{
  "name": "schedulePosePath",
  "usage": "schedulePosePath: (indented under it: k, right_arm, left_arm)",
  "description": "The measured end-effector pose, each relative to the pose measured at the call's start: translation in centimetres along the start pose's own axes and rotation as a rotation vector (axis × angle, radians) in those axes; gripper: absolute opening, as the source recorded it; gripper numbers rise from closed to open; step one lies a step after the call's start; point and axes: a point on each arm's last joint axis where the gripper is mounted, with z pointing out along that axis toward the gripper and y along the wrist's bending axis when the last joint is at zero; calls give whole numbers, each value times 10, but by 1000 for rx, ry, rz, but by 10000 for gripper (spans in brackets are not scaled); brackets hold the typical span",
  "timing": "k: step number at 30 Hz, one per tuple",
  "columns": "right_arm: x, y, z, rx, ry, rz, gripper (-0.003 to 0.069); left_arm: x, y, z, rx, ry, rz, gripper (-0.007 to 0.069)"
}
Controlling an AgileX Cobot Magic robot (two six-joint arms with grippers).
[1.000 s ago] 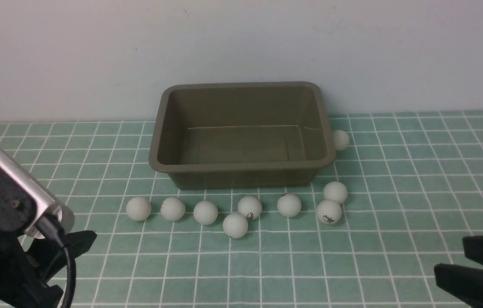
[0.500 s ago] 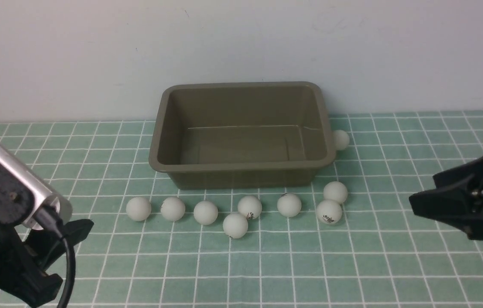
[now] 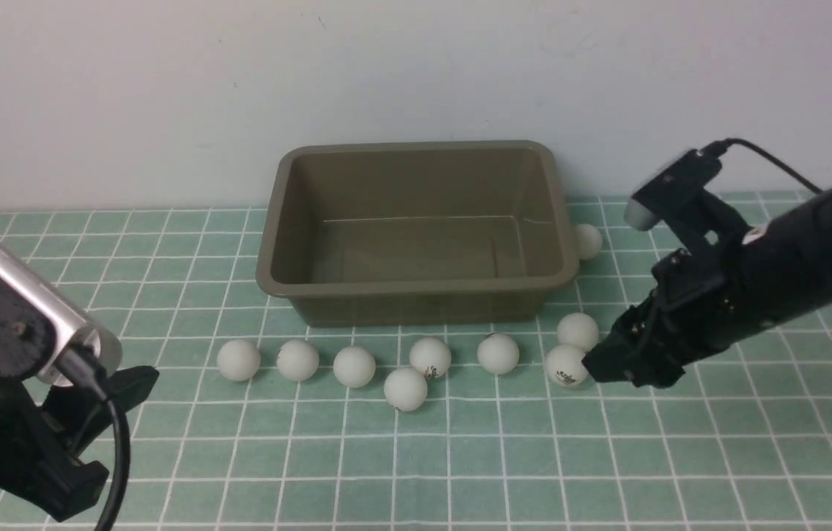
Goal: Put the table tennis balls in the box on the green coffee tablecloth.
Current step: 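Reach for and grasp a ping pong ball on the table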
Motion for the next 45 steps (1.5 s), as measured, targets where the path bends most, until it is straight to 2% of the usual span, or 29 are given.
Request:
schedulePosePath:
  k: [8, 15, 30, 45]
  right_arm:
    - [-4, -12, 27, -12, 47, 27, 408]
    - [0, -16, 44, -14, 72, -13, 408]
    - [-2, -21, 47, 21, 45, -84, 409]
    - [2, -25, 62, 22, 65, -79, 409]
  left_arm:
    - [0, 0, 0, 0, 0, -12, 363]
    - [0, 0, 0, 0, 0, -15, 363]
    - [0, 0, 0, -1, 0, -15, 363]
    - [0, 0, 0, -2, -2, -15, 363]
